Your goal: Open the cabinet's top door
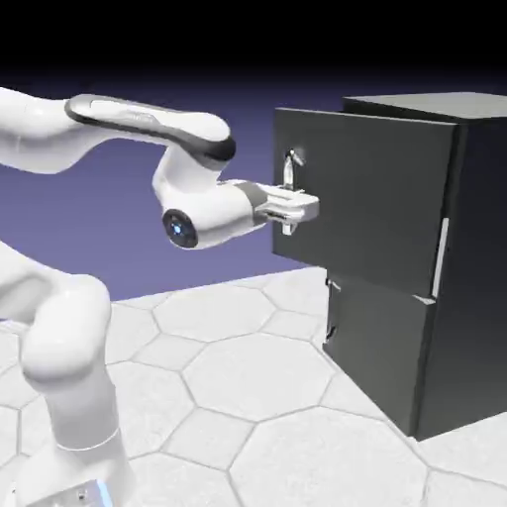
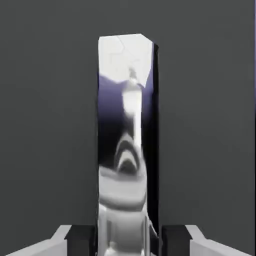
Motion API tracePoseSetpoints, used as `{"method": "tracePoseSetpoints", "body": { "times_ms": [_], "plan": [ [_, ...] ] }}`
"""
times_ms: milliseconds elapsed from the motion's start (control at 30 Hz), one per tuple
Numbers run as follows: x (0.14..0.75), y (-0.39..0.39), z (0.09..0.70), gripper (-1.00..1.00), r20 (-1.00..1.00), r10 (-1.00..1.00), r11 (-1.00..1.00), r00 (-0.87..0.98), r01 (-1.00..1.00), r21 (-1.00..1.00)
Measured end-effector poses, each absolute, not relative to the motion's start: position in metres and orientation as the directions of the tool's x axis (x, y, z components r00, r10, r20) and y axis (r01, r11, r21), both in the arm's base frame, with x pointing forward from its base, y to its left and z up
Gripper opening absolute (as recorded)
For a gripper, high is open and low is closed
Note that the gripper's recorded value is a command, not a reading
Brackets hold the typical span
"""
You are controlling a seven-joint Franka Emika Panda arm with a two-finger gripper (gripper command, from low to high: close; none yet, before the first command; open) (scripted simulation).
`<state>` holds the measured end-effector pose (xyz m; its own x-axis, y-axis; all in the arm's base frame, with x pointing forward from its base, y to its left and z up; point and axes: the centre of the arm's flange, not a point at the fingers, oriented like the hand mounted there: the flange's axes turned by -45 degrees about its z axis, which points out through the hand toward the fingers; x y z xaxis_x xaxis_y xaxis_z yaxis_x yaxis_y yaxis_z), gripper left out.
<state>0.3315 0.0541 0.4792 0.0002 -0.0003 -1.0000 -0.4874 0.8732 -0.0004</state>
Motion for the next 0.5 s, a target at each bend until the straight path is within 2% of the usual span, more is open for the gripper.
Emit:
{"method": "tracePoseSetpoints", "body": {
  "times_ms": [500],
  "plan": [
    [0.292, -0.03, 0.479, -1.0, -1.0, 0.001, 0.696, 0.0, -0.718, 0.0]
  ]
}}
